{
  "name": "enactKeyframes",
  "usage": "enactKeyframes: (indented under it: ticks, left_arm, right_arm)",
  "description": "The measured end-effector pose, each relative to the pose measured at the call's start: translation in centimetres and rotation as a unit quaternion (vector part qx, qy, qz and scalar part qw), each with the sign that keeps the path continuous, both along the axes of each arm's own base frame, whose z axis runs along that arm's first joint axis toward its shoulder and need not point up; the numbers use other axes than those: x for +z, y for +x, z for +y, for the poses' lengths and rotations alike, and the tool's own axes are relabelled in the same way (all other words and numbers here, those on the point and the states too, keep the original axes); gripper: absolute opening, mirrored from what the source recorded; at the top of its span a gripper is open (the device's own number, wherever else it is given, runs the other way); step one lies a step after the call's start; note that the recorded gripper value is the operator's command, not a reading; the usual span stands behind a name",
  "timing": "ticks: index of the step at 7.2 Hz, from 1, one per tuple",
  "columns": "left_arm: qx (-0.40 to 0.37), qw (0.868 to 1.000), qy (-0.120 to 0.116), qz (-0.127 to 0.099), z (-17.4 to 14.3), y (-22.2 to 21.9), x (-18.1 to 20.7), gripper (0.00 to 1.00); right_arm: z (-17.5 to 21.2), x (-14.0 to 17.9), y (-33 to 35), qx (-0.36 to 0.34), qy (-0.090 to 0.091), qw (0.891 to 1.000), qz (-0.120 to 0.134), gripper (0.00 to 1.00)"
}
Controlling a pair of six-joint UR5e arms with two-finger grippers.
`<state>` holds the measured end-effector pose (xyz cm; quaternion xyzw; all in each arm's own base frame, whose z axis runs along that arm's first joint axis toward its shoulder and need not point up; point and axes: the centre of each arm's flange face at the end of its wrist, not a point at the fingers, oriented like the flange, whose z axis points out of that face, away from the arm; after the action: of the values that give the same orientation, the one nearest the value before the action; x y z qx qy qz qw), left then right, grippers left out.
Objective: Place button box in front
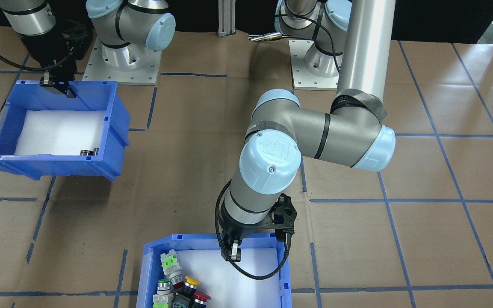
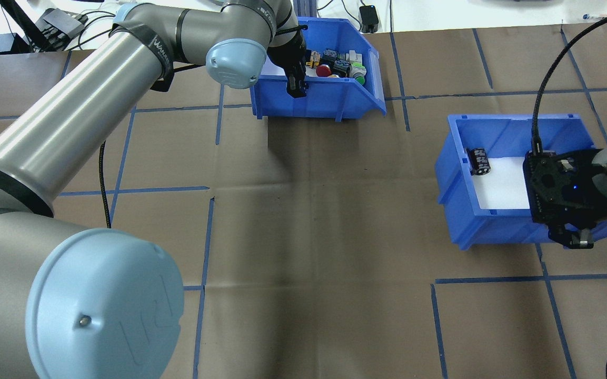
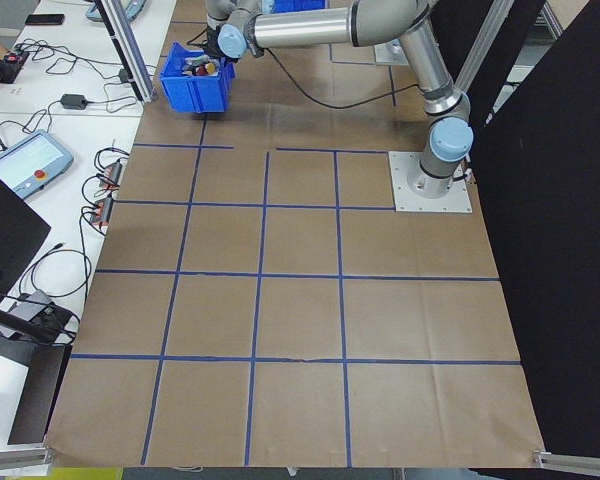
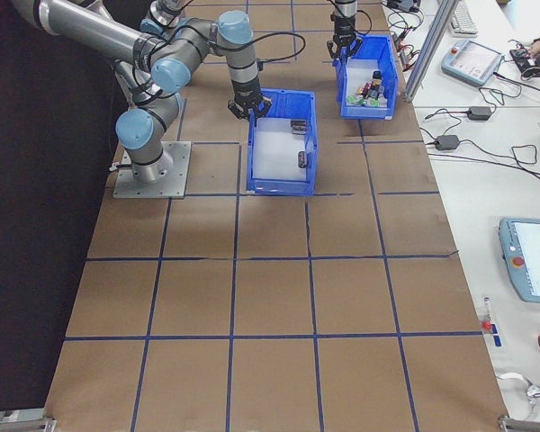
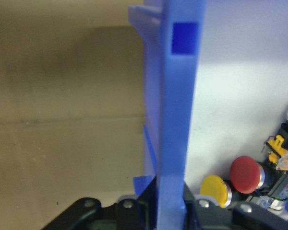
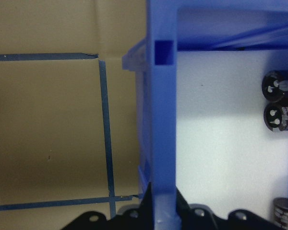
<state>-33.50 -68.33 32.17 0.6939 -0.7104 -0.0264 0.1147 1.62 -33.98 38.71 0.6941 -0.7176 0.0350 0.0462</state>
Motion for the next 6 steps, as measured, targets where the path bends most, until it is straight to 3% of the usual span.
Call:
enactKeyframes:
  ticks: [1,2,3,6]
  left_arm:
    - [-0.002,1.0,0.008,0.002,1.0,-0.1,-0.2,0.29]
    - [-0.002,1.0,0.013,0.002,1.7,0.0,-0.4,0.7]
    - [-0.001,1.0,0.015,0.003,1.9,0.3,-0.4,0.96]
    - [0.004,1.0,0.014,0.003,1.7,1.7,0.9,1.0]
  right_arm:
    - [1.5,-0.8,1.1,0.001,0.0,1.0,-0.003,0.01]
    - [2.6,-1.4,2.7,0.001,0.004,1.0,-0.007,0.01]
    - [3.3,-1.9,4.8,-0.002,0.008,1.0,-0.012,0.01]
    - [4.9,-2.5,9.9,-0.012,0.017,1.0,-0.02,0.01]
